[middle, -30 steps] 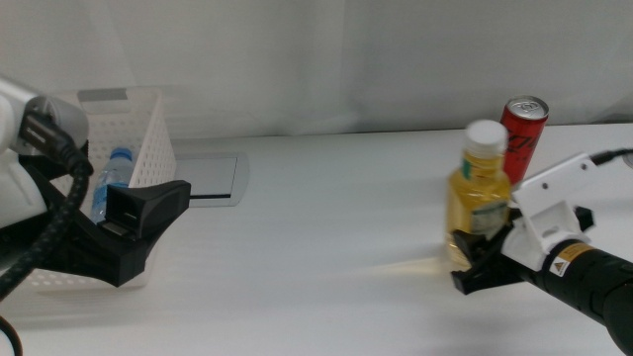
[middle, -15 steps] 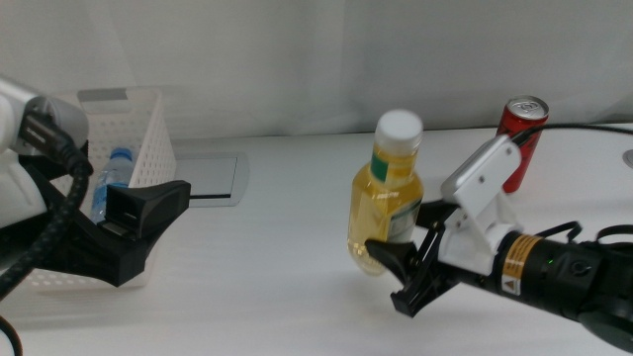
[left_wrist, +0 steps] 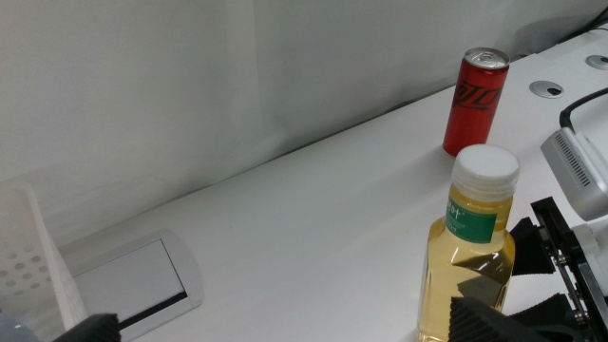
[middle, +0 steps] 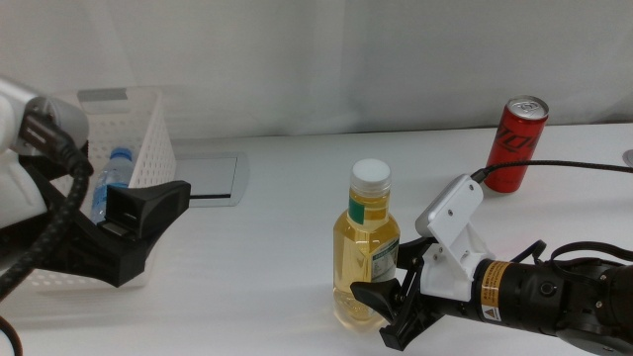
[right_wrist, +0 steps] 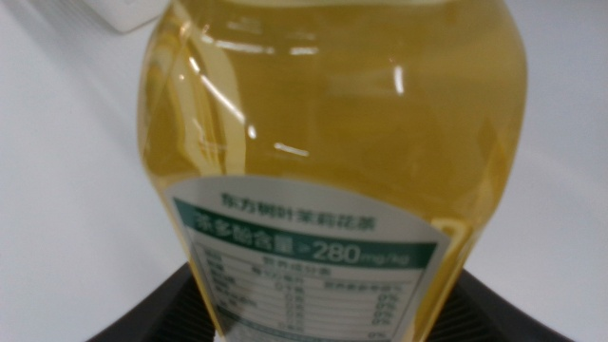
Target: Use arms to grab the bottles and put them into the dustbin to the left of the table.
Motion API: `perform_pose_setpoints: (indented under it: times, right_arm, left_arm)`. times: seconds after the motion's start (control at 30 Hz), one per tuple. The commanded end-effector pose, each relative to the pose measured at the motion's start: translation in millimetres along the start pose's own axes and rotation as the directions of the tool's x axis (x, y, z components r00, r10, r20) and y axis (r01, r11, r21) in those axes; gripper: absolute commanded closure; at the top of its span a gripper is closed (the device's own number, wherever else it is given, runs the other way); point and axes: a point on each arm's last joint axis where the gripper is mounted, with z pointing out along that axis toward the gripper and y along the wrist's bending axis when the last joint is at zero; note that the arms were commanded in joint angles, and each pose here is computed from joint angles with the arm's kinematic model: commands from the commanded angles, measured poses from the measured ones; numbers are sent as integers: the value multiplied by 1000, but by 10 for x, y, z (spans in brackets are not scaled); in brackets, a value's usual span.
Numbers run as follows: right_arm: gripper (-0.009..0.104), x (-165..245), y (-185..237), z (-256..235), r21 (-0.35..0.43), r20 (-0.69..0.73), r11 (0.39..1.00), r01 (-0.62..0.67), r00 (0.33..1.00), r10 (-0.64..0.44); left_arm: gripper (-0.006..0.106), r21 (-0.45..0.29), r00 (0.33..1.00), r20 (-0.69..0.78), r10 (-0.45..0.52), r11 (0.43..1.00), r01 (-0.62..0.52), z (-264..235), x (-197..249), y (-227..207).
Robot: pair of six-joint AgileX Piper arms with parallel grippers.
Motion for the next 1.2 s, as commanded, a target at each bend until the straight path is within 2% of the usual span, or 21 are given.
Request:
perform_pose_setpoints:
  times: [0.0,0.3,0.43,0.47,0.53,0.6,0.63,0.9,1.0,1.17]
  right_arm:
    - [97,-134,18,6,-32,95,999,2,995,1]
    - [97,-81,33,37,-54,69,998,31,997,-27]
    - [88,-81,33,37,-54,69,998,29,997,-25]
    - [83,-81,33,37,-54,69,998,29,997,-25]
    - [61,-81,33,37,-54,69,998,29,997,-25]
    - [25,-75,29,38,-50,61,999,12,998,-9]
    - [20,-79,26,36,-48,59,999,-2,998,5]
    - [19,-274,10,-205,34,62,999,10,998,-12]
    - [19,-367,-8,-383,103,44,995,-3,999,-2]
    - [19,-517,-38,-833,267,17,962,-53,999,50]
  left_arm:
    - [11,6,1000,-5,0,1000,0,8,12,-9]
    - [11,6,1000,-5,0,1000,0,8,12,-9]
    - [11,6,1000,-5,0,1000,0,8,12,-9]
    - [11,6,1000,-5,0,1000,0,8,12,-9]
    - [11,6,1000,-5,0,1000,0,8,12,-9]
    - [13,6,1000,-5,0,1000,0,8,12,-9]
    - [13,6,1000,-5,0,1000,0,8,12,-9]
    - [13,6,1000,-5,0,1000,0,8,12,-9]
    - [13,6,1000,-3,0,1000,0,8,10,-9]
    - [13,6,1000,-3,3,1000,-3,8,10,-9]
